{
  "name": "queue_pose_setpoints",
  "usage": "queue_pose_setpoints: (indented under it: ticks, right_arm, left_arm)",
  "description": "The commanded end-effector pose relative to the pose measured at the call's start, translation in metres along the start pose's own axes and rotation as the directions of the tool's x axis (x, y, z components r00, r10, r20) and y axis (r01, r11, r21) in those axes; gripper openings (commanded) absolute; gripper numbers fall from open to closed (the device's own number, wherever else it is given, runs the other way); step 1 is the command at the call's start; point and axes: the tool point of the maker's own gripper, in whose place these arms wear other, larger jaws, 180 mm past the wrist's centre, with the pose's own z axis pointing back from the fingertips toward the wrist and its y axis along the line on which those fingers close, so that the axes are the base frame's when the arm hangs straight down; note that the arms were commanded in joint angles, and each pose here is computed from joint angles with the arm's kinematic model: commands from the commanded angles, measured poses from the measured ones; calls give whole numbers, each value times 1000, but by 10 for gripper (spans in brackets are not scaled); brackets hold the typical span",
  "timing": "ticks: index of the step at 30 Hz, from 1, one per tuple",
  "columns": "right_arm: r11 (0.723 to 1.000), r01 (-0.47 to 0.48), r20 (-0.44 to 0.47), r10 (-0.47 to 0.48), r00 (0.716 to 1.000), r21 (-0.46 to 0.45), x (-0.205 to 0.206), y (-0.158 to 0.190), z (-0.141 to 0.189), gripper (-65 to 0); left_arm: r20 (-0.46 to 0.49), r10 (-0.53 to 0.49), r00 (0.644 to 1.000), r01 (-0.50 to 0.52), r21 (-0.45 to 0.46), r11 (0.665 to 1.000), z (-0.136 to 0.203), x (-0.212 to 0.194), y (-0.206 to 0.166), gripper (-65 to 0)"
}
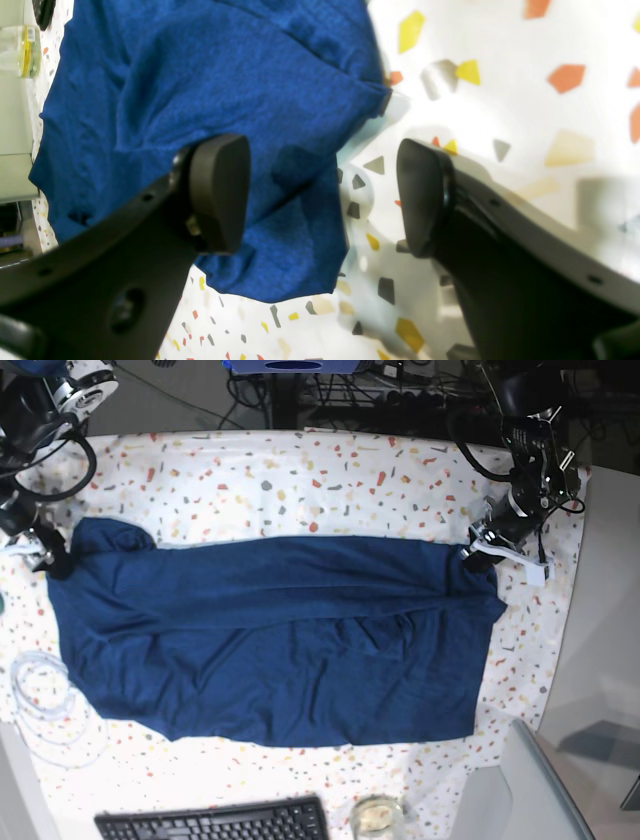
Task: Layout the t-shirt on the table in an organized manner, then fold the t-shirt properly
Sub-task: 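Grasp the folded edge corners again with both grippers, then pull the folded shirt with both grippers away from the keyboard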
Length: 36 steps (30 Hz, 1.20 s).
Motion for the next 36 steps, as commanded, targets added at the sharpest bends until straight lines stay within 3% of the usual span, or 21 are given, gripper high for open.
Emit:
queue_pose_setpoints:
  ticks: [1, 16, 19, 23, 24, 30, 36]
  right_arm:
    - [1000, -9, 24, 9, 1000, -3, 14, 3, 1, -218]
    - [997, -56, 30, 54, 998, 56, 31, 36, -16, -230]
    - [997, -51, 32, 49, 998, 60, 31, 37, -17, -330]
    - [997, -58, 42, 55, 998, 58, 34, 38, -15, -612]
    - [997, -58, 40, 55, 998, 58, 34, 38, -15, -650]
    - [994, -104, 45, 102, 994, 38, 46, 41, -5, -644]
    - [996, -84, 24, 85, 996, -14, 66, 55, 7, -644]
  left_arm:
    - [19, -19, 1000, 19, 8, 1000, 2, 12, 2, -650]
    - [50, -46, 998, 46, 2, 999, 7, 23, -3, -650]
    - [49, -47, 998, 47, 3, 999, 7, 23, -3, -650]
    - [44, -48, 998, 48, 3, 999, 7, 21, -3, -650]
    - [42, -49, 998, 49, 2, 999, 7, 21, -3, -650]
    - [-2, -98, 995, 98, 4, 995, 14, 30, -6, -650]
    - [59, -163, 985, 164, -10, 986, 22, 70, -30, -650]
